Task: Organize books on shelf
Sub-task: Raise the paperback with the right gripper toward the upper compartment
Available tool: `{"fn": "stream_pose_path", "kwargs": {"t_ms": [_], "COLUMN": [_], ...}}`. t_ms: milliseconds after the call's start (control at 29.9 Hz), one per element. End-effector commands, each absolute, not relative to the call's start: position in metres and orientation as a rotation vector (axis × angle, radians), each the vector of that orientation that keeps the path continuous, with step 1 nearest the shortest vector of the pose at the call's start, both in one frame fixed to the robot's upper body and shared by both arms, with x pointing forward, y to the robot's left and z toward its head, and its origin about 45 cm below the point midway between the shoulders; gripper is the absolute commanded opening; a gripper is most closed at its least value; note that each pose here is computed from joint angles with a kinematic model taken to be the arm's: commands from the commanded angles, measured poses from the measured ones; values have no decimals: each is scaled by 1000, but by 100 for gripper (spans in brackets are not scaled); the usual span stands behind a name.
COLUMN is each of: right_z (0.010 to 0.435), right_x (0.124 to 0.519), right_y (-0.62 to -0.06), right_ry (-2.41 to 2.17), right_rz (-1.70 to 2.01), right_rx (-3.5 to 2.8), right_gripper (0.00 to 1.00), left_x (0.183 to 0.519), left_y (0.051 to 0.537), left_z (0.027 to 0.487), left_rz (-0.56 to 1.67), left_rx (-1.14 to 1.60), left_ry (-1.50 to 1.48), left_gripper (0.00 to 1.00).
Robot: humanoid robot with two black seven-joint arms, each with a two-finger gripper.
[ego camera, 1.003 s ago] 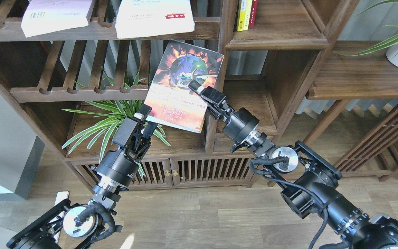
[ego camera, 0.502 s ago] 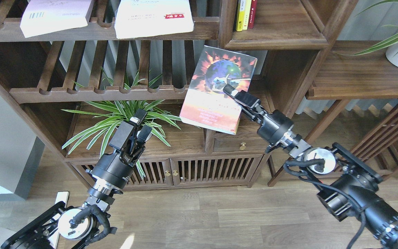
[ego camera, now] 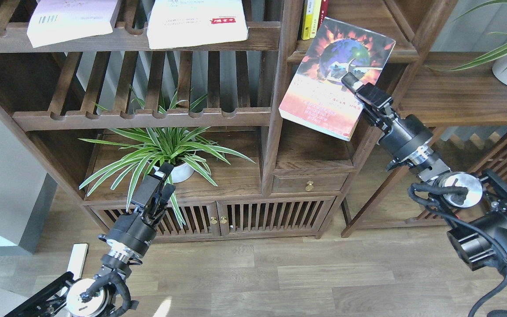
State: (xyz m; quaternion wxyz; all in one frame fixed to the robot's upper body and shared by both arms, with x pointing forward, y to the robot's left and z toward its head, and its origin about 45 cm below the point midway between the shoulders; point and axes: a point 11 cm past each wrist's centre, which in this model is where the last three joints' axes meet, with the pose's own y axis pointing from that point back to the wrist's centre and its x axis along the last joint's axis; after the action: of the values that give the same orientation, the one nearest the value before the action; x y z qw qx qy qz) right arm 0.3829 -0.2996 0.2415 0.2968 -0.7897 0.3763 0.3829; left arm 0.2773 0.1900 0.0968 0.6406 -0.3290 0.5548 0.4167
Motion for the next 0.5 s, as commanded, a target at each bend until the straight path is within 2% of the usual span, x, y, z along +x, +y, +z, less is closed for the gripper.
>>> {"fn": "stream_pose_path", "kwargs": {"t_ms": [0, 334, 468], "right_z": [259, 305, 340], "right_x": [387, 403, 414], "right_y": [-307, -324, -325], "right_ry": [994, 982, 962], "right_rz": [962, 830, 737], "right_rx": [-2105, -2126, -2191], "right_gripper": [7, 6, 6], "left_x": [276, 272, 272], "left_y": [193, 195, 195], "left_z": [92, 88, 88], "left_rz": [968, 978, 978], "left_rx": [-746, -740, -741], "left_ry": [1267, 1279, 1278], "left_gripper": [98, 98, 98]}}
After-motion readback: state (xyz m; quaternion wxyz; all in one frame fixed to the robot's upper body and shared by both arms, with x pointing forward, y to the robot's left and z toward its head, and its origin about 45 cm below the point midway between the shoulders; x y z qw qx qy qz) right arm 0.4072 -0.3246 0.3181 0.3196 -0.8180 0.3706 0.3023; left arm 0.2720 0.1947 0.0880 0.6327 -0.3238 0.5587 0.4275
